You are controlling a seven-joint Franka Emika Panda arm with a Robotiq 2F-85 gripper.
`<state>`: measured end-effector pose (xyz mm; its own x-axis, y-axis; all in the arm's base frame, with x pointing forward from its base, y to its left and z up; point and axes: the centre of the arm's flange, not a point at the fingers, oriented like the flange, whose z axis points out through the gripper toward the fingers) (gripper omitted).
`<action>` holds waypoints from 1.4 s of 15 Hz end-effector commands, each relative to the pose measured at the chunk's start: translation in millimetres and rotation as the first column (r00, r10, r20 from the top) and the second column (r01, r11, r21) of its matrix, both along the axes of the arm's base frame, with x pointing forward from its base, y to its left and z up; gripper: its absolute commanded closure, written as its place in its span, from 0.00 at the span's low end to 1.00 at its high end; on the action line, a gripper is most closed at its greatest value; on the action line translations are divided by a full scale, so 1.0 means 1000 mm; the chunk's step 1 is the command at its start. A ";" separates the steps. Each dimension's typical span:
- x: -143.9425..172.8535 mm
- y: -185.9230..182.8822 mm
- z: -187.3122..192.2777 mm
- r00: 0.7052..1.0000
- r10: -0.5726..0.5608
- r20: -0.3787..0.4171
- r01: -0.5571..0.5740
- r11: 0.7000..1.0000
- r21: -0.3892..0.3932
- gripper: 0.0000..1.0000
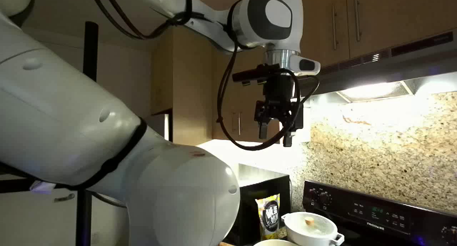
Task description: Turn off the light on top of the stove
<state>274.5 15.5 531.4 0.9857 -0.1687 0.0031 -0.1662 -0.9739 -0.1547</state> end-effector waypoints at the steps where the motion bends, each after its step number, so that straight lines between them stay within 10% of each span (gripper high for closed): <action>1: 0.000 0.000 0.000 1.000 0.000 0.000 0.000 1.000 0.000 0.00; 15: -0.002 0.005 0.003 1.000 -0.002 0.011 0.002 1.000 -0.004 0.00; 21: 0.006 0.029 0.036 0.993 0.023 0.114 -0.008 0.991 -0.137 0.00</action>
<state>273.4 35.9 549.6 0.9889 -0.1318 0.0693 -0.1245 -0.9870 -0.1012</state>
